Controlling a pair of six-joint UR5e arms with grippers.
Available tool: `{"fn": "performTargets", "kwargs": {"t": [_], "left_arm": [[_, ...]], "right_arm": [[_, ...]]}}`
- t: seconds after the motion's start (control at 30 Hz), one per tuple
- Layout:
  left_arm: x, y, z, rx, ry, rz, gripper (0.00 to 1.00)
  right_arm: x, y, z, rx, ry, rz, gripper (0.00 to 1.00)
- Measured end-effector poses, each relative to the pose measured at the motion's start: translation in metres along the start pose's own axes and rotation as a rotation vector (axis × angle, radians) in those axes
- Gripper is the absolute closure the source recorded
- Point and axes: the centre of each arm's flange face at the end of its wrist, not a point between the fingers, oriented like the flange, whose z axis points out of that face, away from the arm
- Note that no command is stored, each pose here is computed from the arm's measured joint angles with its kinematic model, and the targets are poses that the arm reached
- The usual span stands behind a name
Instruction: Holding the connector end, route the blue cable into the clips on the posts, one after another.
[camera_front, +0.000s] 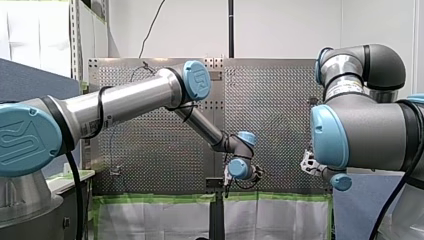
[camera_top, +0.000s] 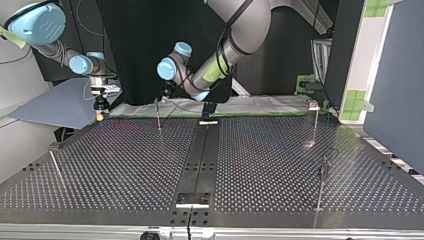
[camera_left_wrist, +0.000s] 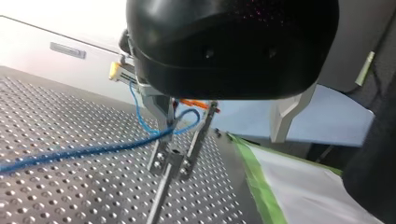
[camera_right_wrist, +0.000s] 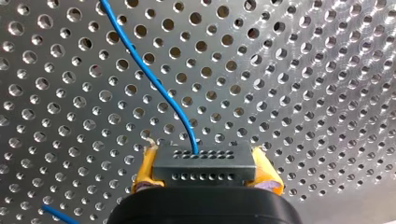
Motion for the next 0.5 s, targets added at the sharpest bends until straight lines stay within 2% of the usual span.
{"fn": "performTargets", "kwargs": {"t": [0.2, 0.5], "left_arm": [[-0.0046, 0.0033, 0.0056, 0.007, -0.034, -0.049, 0.0], [-0.0054, 0.0044, 0.0072, 0.016, -0.04, -0.056, 0.0]], "right_arm": [[-0.0002, -0.0004, -0.0001, 0.0, -0.001, 0.0, 1.0], [-0.0007, -0.0021, 0.0002, 0.004, -0.003, 0.0, 1.0]]}}
